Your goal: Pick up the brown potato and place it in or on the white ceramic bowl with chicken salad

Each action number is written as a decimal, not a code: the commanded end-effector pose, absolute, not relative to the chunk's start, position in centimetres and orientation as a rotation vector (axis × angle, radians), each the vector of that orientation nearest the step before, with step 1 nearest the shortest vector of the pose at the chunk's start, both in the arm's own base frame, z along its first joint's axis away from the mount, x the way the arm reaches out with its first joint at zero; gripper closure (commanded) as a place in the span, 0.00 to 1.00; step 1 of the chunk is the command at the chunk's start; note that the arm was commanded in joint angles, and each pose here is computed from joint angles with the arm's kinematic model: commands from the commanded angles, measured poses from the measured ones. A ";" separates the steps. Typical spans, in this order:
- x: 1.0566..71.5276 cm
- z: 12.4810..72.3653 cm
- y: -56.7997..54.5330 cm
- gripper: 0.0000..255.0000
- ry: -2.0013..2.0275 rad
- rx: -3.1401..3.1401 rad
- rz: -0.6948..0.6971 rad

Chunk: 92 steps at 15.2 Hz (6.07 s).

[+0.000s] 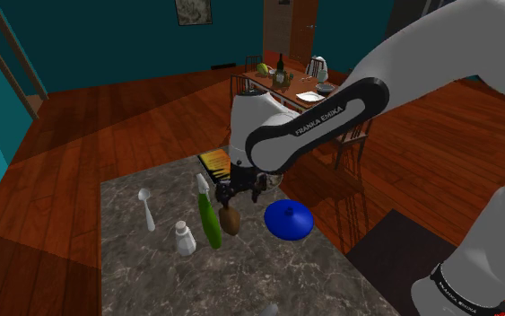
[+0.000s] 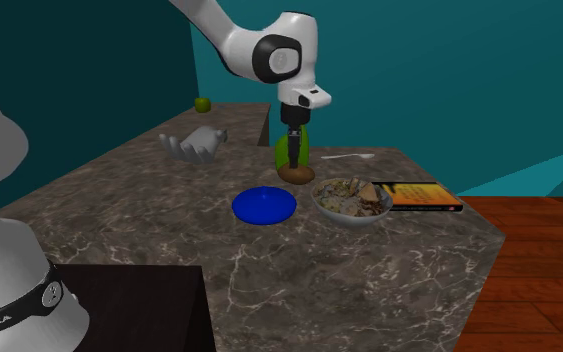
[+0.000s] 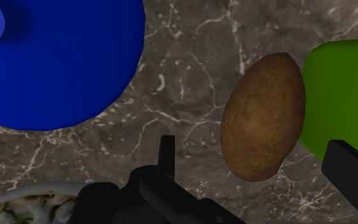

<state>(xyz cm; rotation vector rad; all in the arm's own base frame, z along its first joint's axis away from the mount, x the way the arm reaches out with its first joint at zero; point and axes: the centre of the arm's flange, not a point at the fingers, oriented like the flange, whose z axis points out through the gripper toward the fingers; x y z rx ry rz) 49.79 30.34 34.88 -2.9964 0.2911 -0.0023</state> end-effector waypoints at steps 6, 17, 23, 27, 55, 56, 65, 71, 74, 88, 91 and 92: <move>51.0 31.2 33.0 0.00 0.295 -2.978 0.002; 51.0 29.3 33.3 0.00 0.295 -2.978 0.002; 51.0 29.3 33.3 1.00 0.295 -2.978 0.002; 51.0 29.3 33.3 1.00 0.295 -2.978 0.002; 51.0 44.1 33.3 1.00 0.295 -2.978 0.002; 51.0 44.4 33.3 1.00 0.295 -2.978 0.002; 56.3 44.7 22.7 1.00 0.295 -2.978 0.002; 59.8 45.0 15.6 1.00 0.295 -2.978 0.002; 60.2 43.9 14.8 1.00 0.295 -2.978 0.002; 60.2 37.4 14.8 1.00 0.295 -2.978 0.002; 60.2 37.4 14.8 1.00 0.295 -2.978 0.002; 60.2 37.4 14.8 1.00 0.295 -2.978 0.002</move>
